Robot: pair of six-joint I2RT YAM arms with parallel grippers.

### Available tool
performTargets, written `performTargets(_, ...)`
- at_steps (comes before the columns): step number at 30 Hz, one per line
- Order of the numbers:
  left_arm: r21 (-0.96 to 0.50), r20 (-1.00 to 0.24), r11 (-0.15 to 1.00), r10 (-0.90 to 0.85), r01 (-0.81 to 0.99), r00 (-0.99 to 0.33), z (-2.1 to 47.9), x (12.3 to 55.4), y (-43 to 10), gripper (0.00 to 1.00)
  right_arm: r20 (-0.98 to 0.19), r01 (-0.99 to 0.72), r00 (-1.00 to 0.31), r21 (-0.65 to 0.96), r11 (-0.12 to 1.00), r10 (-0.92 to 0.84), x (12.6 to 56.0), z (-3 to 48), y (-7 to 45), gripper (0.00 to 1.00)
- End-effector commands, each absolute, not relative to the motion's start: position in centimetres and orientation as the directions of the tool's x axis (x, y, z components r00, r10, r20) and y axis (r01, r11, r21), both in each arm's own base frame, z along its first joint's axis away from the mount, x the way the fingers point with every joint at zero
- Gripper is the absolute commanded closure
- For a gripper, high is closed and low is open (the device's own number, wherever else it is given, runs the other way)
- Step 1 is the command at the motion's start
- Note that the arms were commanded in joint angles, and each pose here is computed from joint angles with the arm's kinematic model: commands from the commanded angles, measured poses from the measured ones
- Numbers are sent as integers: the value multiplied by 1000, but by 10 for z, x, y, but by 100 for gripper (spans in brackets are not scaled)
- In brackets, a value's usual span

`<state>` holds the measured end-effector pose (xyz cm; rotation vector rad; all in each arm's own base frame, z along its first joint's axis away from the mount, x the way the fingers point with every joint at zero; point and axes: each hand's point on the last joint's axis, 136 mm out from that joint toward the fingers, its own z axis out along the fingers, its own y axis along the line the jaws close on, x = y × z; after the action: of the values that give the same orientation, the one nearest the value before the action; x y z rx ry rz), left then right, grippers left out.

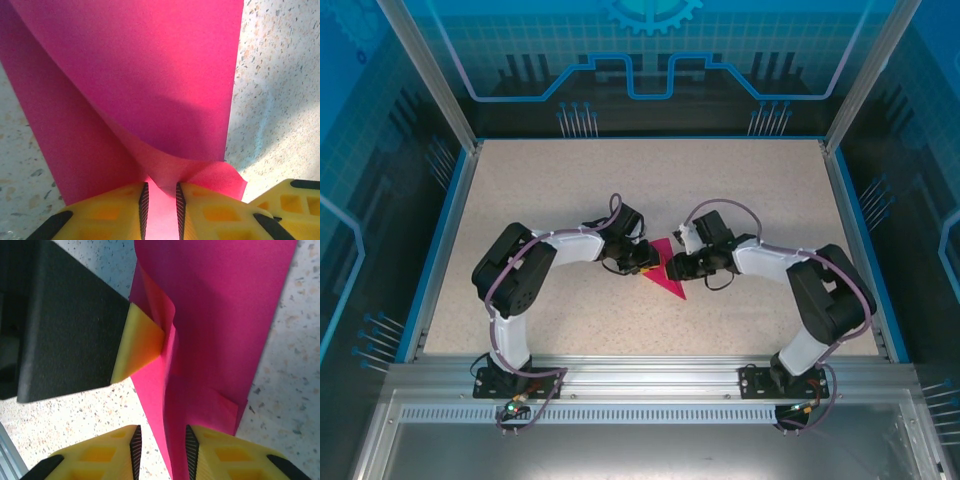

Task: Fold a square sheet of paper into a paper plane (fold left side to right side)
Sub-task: Fourth fold the wing at the center of the table.

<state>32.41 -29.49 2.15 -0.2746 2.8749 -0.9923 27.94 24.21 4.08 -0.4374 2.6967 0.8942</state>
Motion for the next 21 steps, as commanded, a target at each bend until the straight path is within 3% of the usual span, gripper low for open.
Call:
performTargets(1, -628, -3, 765, -183, -140, -983, 23, 321, -303, 74, -324, -358, -925, 560, 748, -200, 285, 40, 246, 69)
performTargets(4, -628, -5, 766, -182, -139, -983, 23, 321, -303, 74, -323, -359, -925, 566, 743, -201, 287, 40, 248, 77)
performTargets(8, -622, -5, 770, -181, -139, -984, 22, 320, -301, 74, -327, -351, -927, 571, 742, -186, 290, 43, 245, 96)
performTargets(21, -623, -6, 771, -176, -134, -984, 23, 320, -302, 73, -267, -286, -952, 605, 743, -149, 294, 31, 232, 97)
